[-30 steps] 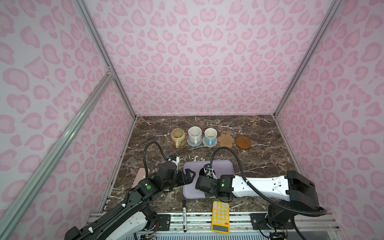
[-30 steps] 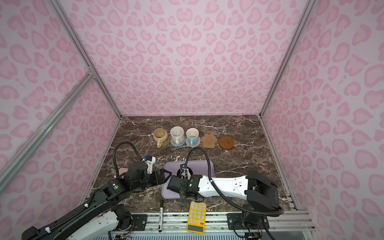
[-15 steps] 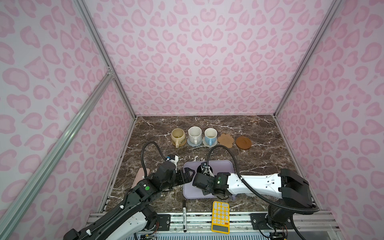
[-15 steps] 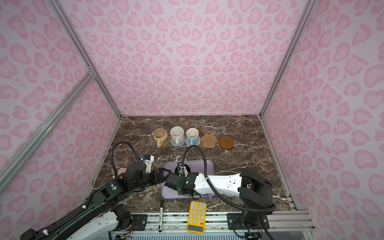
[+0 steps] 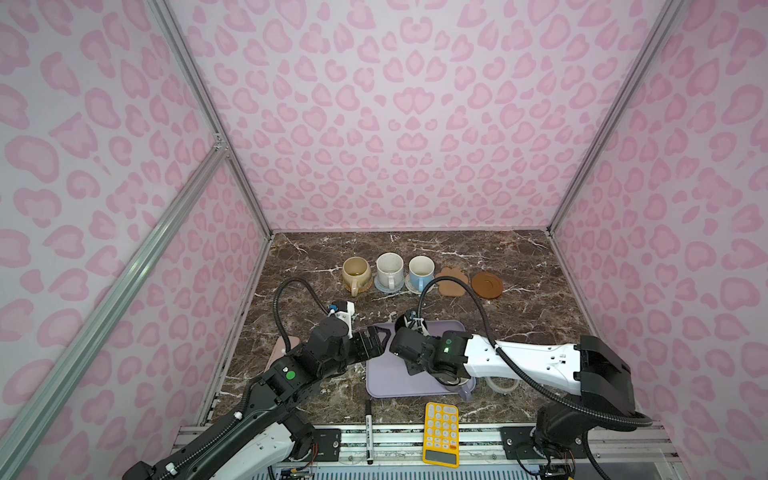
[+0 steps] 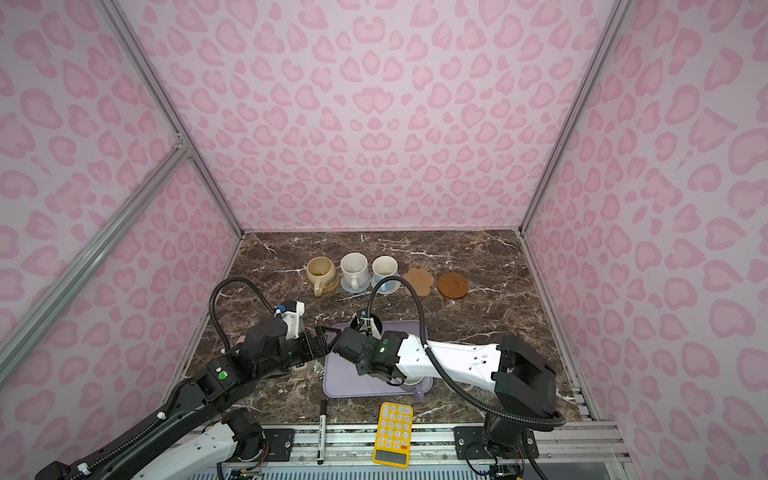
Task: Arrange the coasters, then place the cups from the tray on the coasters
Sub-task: 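Carry the black mug with the right gripper toward the cork paw-shaped coaster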
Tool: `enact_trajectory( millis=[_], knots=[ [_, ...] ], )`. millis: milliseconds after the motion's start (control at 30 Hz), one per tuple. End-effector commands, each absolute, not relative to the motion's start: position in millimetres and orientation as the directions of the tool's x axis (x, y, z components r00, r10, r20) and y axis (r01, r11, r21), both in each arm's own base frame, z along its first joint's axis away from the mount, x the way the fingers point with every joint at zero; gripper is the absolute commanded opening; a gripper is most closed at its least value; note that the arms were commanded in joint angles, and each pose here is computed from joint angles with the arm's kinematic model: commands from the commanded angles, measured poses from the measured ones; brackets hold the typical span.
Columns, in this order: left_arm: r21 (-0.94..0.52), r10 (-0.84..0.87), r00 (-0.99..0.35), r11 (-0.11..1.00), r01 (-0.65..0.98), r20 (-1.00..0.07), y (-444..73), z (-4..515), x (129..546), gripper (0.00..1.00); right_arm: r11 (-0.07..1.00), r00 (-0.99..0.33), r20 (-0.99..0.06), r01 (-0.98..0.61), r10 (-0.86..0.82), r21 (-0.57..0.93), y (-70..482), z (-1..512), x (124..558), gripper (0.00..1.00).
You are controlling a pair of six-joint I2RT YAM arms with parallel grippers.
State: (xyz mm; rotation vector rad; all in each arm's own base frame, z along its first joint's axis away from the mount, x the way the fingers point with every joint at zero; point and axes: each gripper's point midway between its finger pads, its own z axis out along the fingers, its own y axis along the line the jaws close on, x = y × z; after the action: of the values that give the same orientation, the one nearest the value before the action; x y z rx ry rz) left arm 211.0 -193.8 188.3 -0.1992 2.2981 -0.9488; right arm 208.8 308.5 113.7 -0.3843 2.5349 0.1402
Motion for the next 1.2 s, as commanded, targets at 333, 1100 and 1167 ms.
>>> enact_trajectory(
  millis=[333,1100,1167],
  knots=[
    [-0.712,-0.405,-0.711,0.676,0.189,-0.574,-242.3,258.3,269.4,0.96,0.982,-0.743,-0.665,-0.168,-0.069,0.085,244.6,163.2,284.2,0.0],
    [-0.779,-0.522,-0.699,0.622,0.08,-0.489,-331.7,250.6,368.4,0.97,0.998,-0.795,-0.603,0.032,0.062,0.06,174.0,120.3,419.3,0.0],
    [-0.78,-0.539,-0.688,0.623,0.061,-0.485,-328.6,247.8,370.9,0.97,0.997,-0.799,-0.598,0.035,0.066,0.063,176.0,116.0,423.6,0.0]
  ],
)
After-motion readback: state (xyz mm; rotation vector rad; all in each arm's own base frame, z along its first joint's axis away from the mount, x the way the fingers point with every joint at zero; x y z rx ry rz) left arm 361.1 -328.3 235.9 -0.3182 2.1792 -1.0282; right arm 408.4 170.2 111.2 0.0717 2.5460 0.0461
